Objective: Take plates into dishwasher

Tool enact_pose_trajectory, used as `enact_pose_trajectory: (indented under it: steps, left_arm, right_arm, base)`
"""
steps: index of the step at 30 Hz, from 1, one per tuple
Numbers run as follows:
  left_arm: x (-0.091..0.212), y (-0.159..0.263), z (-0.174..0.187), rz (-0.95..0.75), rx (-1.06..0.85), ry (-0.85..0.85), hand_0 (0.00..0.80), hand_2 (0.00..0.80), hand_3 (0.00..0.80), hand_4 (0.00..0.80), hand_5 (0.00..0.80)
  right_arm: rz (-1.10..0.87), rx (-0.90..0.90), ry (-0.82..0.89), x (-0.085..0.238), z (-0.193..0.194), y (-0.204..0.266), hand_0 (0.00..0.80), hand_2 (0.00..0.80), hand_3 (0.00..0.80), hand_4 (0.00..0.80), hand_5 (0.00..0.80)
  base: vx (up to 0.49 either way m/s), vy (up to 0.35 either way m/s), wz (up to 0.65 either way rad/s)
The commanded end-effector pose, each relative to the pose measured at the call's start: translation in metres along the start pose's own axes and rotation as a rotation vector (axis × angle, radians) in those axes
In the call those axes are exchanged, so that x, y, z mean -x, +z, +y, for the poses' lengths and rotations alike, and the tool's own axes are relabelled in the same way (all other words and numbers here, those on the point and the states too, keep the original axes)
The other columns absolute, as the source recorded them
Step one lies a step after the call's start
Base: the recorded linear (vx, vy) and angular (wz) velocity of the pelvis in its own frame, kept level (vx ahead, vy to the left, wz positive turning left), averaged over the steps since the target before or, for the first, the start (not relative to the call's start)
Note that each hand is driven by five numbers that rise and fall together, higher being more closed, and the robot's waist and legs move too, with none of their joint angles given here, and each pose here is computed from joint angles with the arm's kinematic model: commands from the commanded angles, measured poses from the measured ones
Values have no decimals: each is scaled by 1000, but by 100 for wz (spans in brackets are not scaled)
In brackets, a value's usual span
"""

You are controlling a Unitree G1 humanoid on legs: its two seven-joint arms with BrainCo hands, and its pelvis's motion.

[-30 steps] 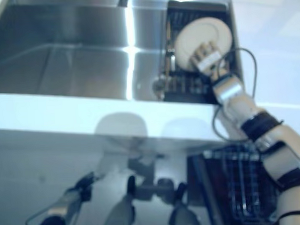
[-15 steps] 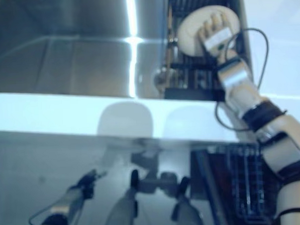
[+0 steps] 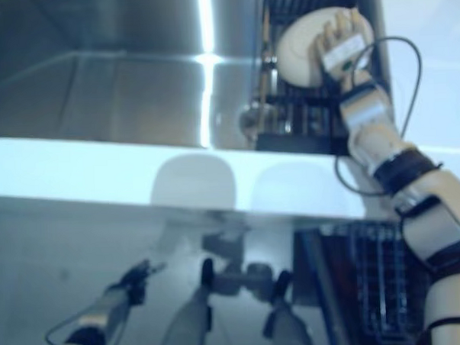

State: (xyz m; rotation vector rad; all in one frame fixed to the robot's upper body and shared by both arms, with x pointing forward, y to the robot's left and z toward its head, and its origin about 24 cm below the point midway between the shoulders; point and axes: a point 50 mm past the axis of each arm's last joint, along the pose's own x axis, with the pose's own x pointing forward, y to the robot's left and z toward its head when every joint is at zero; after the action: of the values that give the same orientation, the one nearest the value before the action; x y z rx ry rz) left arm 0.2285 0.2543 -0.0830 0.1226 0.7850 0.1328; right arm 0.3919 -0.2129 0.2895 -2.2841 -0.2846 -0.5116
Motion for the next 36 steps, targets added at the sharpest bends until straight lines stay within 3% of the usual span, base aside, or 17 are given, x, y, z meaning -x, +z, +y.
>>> enact_pose_trajectory:
  steps: [1, 14, 16, 36]
  left_arm:
    - [-4, 17, -6, -53, -10, -27, 0, 0, 0, 0, 0]
    - [-4, 26, -11, -93, 58, -20, 0, 0, 0, 0, 0]
    - [-4, 26, -9, -93, 64, -15, 0, 0, 0, 0, 0]
    - [-1, 9, 0, -61, 23, 16, 0, 0, 0, 0, 0]
  right_arm:
    - [139, 74, -104, -19, -36, -40, 0, 0, 0, 0, 0]
    - [144, 85, -87, -22, -35, -42, 0, 0, 0, 0, 0]
    - [143, 87, -103, -22, -36, -42, 800, 800, 800, 800, 800]
    - [217, 71, -287, -17, -44, -67, 800, 800, 800, 800, 800]
  base:
    - [-25, 25, 5]
    - [-3, 6, 1]
    - [0, 0, 0]
    - [7, 2, 2]
